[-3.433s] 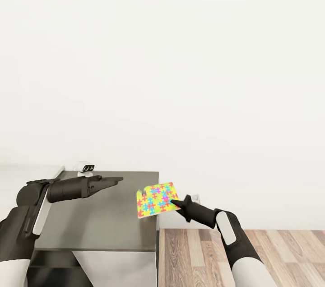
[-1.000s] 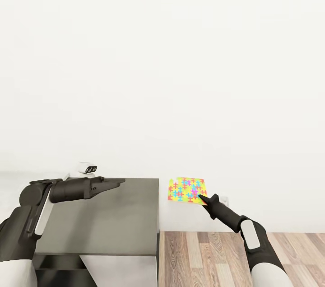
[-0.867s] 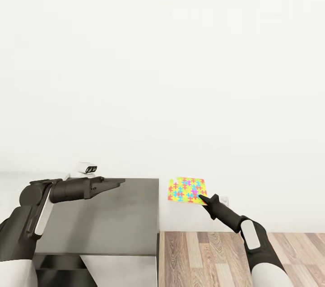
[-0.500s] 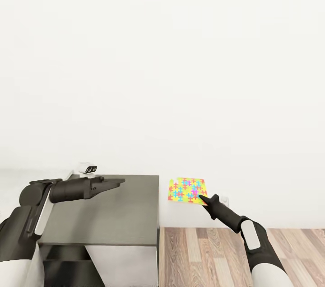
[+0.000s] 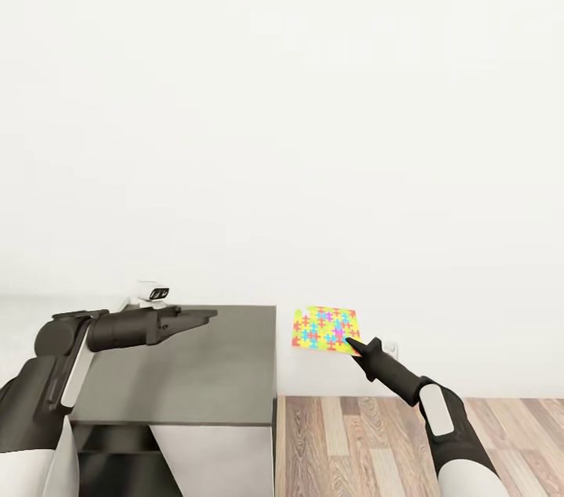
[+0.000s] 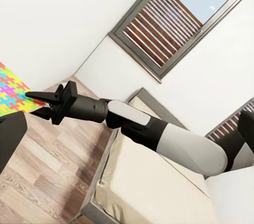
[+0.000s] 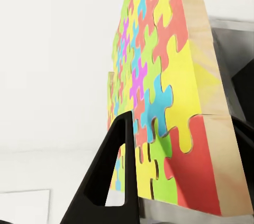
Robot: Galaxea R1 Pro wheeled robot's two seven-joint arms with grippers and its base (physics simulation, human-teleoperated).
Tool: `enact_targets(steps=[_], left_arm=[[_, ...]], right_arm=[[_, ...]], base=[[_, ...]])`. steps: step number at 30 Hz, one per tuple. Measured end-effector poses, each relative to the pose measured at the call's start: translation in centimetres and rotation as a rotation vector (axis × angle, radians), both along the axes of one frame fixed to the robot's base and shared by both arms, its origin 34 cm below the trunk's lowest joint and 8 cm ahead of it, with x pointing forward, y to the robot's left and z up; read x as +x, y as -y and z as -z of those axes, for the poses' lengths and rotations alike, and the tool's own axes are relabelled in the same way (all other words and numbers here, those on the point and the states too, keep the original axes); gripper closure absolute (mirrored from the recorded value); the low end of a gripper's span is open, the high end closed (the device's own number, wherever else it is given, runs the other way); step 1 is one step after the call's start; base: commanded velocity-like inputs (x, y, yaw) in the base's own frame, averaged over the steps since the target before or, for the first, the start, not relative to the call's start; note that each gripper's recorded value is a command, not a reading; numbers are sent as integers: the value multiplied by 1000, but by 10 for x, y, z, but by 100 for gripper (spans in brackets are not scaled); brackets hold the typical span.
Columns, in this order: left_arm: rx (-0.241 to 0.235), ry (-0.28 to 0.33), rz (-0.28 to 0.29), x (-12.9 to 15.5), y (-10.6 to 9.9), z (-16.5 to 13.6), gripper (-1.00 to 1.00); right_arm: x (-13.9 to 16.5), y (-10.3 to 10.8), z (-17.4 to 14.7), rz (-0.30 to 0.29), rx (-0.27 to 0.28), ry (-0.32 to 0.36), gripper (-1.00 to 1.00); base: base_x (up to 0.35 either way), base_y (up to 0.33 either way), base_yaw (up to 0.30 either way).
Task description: Put all the toys in the child's room - the three board games (two on the bed and one on the table), the two jigsaw puzzles on the table, and the tennis ball on the table - inside the toy box on the table in the child's room.
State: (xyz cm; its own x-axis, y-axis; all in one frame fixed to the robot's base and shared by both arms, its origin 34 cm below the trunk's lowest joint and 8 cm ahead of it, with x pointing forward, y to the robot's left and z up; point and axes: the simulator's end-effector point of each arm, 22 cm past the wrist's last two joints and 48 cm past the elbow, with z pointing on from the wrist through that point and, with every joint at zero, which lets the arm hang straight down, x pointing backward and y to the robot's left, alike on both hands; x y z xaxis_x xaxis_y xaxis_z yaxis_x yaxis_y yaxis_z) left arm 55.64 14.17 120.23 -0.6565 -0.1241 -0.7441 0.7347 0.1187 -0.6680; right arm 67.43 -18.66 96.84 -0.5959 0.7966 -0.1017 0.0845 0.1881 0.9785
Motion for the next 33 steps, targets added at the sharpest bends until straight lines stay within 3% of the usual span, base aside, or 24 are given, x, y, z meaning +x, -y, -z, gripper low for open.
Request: enact_targets(steps=[33], left_arm=[[2, 39, 1, -10, 0, -20, -100]], right_arm=[[-1, 2, -25, 3, -1, 40, 100]], base=[[0, 0, 9]])
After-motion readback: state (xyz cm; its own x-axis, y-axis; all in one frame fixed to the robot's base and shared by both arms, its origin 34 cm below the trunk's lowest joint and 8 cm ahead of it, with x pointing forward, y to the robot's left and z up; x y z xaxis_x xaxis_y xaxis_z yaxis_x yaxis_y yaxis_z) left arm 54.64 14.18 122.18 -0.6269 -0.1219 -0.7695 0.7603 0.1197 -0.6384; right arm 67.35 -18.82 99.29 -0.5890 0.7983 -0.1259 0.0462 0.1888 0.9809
